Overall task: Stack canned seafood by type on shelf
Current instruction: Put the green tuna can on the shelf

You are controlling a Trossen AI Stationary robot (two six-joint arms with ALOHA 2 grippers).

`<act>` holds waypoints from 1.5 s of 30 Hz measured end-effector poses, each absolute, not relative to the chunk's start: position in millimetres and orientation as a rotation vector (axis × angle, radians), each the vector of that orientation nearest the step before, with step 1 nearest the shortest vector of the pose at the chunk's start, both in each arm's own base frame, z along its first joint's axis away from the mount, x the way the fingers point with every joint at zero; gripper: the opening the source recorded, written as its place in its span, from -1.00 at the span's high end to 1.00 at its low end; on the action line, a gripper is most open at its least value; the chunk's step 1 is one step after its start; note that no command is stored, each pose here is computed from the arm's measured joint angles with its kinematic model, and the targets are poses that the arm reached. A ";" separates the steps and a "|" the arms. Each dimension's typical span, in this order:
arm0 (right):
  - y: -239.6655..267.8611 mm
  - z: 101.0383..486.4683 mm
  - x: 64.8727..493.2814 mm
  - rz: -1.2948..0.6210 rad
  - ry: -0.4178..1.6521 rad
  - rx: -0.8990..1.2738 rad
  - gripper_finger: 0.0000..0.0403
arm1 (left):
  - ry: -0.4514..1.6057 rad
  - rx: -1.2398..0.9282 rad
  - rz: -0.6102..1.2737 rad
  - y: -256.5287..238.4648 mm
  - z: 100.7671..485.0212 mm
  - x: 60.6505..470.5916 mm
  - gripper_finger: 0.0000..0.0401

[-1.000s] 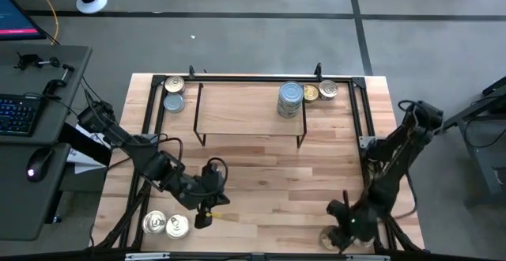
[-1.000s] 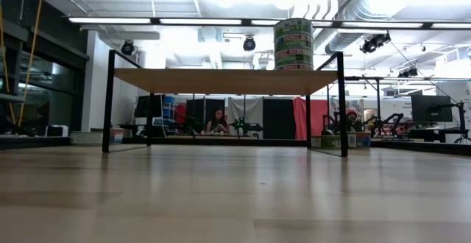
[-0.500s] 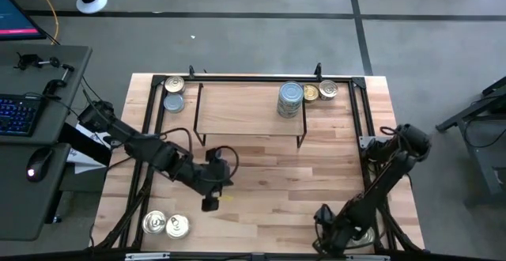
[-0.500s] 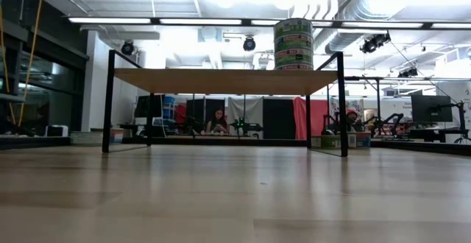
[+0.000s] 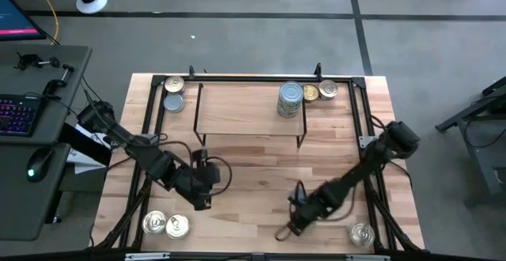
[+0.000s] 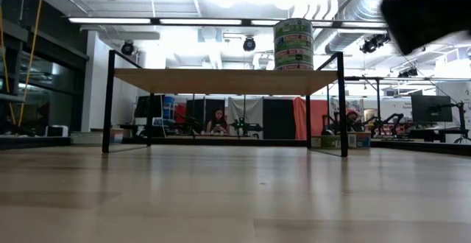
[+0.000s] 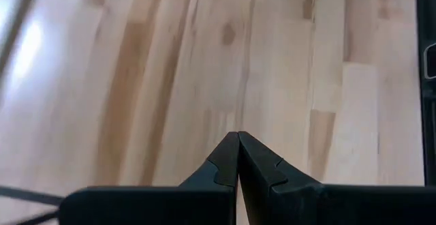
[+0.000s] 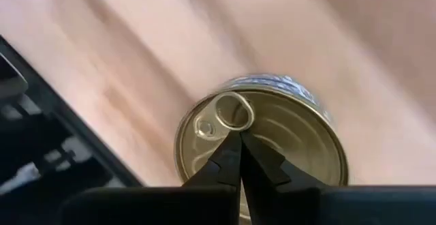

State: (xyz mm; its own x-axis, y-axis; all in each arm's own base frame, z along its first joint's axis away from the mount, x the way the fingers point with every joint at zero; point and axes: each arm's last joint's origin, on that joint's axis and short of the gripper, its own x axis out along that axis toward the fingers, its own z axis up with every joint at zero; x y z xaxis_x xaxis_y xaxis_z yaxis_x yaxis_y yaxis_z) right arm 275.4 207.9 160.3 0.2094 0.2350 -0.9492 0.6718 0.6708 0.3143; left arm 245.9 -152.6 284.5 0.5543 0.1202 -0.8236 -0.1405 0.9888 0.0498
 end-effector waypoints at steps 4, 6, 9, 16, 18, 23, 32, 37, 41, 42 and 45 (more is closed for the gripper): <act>181.0 161.0 303.4 -0.327 1.226 0.815 1.00 | 0.960 -0.104 0.187 -160.5 248.9 237.6 1.00; 165.1 161.6 316.2 -0.332 1.155 0.805 1.00 | 0.927 -0.166 0.189 -163.2 232.6 235.9 1.00; 140.9 164.5 335.6 -0.325 1.050 0.811 1.00 | 0.846 -0.225 0.167 -166.1 215.2 236.3 1.00; 113.7 190.9 359.6 -0.088 0.906 0.744 1.00 | 0.650 -0.238 0.174 -157.2 201.2 247.3 1.00; 117.3 204.9 353.6 -0.057 0.916 0.704 1.00 | 0.601 -0.219 0.158 -151.9 200.4 256.1 1.00; 135.3 206.9 313.5 -0.126 1.137 0.589 1.00 | 0.496 -0.116 -0.016 -141.9 183.6 294.6 1.00; 151.3 166.5 285.7 -0.267 1.154 0.640 1.00 | 0.514 -0.052 -0.061 -141.6 143.1 339.0 1.00; 141.0 156.6 285.5 -0.315 1.118 0.596 1.00 | 0.530 -0.003 -0.080 -145.7 127.7 345.6 1.00; 134.6 151.0 282.7 -0.313 1.161 0.553 1.00 | 0.550 -0.005 -0.052 -140.5 112.7 349.9 1.00; 134.2 151.1 284.3 -0.302 1.155 0.547 1.00 | 0.553 -0.007 -0.046 -140.2 109.8 350.5 1.00; 133.6 150.7 289.2 -0.259 1.129 0.519 1.00 | 0.550 -0.040 -0.029 -139.5 107.9 352.6 1.00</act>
